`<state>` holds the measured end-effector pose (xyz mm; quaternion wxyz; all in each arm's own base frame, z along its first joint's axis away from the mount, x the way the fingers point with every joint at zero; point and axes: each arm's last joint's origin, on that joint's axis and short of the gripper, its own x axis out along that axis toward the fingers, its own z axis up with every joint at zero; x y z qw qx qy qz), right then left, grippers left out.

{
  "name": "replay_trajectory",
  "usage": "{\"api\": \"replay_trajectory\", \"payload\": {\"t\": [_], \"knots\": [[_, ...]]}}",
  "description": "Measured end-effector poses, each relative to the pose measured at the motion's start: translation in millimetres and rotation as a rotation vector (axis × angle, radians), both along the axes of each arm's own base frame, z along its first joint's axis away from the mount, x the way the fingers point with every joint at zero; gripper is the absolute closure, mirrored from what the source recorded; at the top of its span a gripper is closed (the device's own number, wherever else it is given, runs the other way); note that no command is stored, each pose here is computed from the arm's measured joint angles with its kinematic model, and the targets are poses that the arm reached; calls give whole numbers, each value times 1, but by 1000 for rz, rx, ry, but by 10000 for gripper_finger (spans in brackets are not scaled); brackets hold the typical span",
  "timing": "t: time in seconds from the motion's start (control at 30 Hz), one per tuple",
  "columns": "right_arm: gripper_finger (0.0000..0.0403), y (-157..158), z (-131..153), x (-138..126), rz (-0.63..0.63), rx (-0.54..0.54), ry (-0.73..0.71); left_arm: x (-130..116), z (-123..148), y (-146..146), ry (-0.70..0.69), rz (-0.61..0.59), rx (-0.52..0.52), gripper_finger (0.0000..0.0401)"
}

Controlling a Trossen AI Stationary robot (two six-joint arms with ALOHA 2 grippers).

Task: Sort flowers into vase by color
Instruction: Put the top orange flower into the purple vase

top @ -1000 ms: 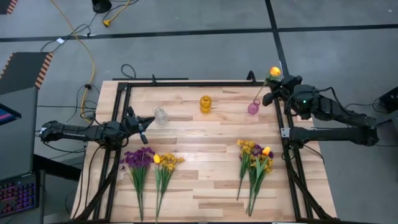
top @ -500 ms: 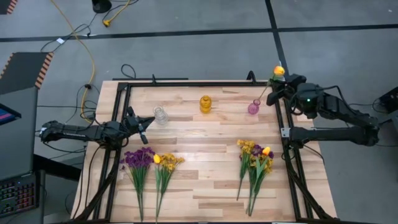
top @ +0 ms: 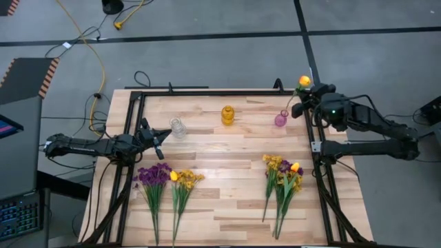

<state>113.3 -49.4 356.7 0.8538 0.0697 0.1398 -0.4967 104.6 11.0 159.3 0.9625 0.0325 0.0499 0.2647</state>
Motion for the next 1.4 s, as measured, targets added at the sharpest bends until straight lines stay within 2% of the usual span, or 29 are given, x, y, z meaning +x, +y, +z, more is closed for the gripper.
{"api": "replay_trajectory", "payload": {"t": [0.5,0.63,0.87,1.4], "knots": [[367,-1,-3,2,-5,4,24,0,0,0,0,0,0,401],[367,-2,-8,5,-17,36,49,0,0,0,0,0,0,401],[367,-5,-19,18,-42,91,109,0,0,0,0,0,0,401],[367,-12,-36,45,-47,122,231,0,0,0,0,0,0,401]]}}
